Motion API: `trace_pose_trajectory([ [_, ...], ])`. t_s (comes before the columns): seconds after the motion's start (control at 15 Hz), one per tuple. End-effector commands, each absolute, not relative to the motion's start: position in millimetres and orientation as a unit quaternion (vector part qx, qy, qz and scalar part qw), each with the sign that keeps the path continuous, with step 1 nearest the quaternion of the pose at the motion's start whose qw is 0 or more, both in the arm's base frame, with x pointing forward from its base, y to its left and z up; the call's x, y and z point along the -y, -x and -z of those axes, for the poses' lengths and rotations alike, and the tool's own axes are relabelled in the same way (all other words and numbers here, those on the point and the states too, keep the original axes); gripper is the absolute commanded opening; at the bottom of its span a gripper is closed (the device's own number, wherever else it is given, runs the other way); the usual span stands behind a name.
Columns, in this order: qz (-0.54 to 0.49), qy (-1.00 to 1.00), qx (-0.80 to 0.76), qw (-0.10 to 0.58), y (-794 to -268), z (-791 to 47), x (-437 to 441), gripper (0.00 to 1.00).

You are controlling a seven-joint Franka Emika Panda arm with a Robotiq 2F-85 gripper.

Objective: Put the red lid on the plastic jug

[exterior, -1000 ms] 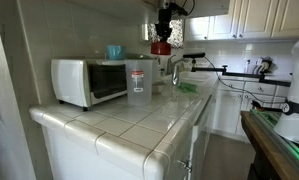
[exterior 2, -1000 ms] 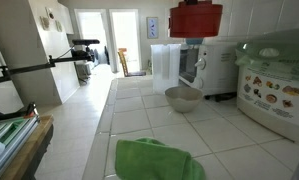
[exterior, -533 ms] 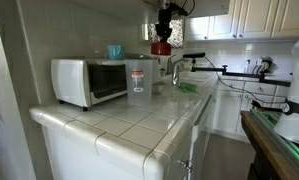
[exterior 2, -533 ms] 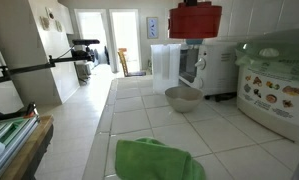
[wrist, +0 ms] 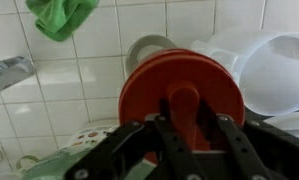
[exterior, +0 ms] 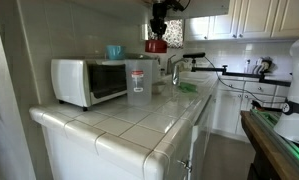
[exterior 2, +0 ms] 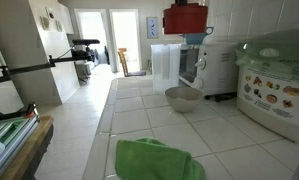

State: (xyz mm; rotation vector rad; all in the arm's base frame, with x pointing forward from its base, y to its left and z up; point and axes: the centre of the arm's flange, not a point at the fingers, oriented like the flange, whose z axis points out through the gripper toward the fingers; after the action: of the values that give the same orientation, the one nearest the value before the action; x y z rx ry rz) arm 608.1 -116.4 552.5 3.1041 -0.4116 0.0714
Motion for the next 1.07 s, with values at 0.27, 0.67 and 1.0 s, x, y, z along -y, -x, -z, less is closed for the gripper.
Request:
trace_pose_trajectory([
  [0.27, -0.025, -0.998, 0.049, 0.036, -628, -551, 55, 0.08],
  [0.67, -0.041, -0.998, 0.008, 0.042, -613, -549, 4, 0.08],
  [1.0, -0.046, -0.998, -0.004, 0.033, -600, -548, -14, 0.08],
])
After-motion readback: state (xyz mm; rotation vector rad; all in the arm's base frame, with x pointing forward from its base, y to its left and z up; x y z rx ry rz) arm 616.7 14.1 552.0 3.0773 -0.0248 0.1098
